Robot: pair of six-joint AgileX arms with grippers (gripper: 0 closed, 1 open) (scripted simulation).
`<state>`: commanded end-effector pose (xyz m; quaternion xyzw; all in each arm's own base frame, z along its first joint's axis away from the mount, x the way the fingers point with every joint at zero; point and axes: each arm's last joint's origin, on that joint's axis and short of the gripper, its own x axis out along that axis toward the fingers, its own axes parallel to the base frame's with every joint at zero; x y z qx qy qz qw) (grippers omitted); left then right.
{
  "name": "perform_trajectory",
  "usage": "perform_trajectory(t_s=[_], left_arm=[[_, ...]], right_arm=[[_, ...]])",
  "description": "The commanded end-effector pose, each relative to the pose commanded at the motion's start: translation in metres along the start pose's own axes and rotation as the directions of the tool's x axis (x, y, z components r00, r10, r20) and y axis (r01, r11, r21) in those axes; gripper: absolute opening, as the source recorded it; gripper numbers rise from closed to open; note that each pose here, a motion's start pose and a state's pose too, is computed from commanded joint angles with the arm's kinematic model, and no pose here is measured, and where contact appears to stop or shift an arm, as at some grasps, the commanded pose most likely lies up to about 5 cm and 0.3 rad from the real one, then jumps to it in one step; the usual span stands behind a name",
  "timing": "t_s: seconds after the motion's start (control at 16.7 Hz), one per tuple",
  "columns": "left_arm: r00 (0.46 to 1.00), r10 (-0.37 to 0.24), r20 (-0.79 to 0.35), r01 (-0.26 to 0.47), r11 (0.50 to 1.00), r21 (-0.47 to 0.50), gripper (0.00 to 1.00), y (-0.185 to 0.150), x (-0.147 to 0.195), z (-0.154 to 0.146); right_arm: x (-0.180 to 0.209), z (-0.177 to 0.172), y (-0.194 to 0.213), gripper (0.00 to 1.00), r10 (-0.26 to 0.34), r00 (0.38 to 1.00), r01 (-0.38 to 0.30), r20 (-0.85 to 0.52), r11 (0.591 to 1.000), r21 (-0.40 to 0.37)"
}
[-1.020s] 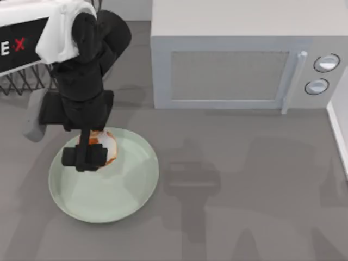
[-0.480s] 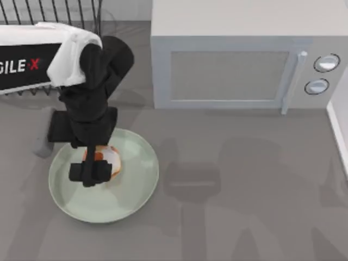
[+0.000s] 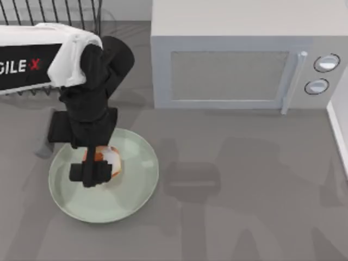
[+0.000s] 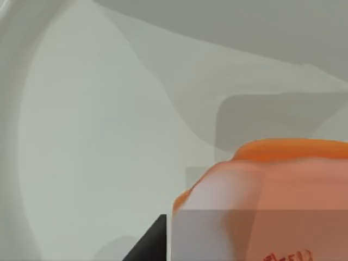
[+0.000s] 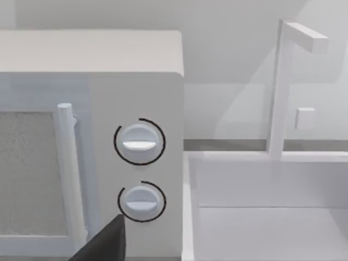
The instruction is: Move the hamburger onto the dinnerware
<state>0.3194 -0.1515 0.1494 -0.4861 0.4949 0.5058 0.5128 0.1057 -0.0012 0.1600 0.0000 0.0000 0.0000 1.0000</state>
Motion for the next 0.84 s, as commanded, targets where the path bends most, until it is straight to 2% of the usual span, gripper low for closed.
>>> perform_trajectory(t_s=[0.48, 0.84], left_arm=[[1.0, 0.0, 0.0, 0.0, 1.0, 0.0, 0.98, 0.0, 0.0, 0.0], [1.0, 0.0, 0.0, 0.0, 1.0, 0.0, 1.0, 0.0, 0.0, 0.0]], right_arm=[[0.0, 0.0, 0.0, 1.0, 0.0, 1.0, 0.0, 0.0, 1.0, 0.0], [0.0, 0.0, 0.0, 1.0, 0.0, 1.0, 0.0, 0.0, 1.0, 0.0]])
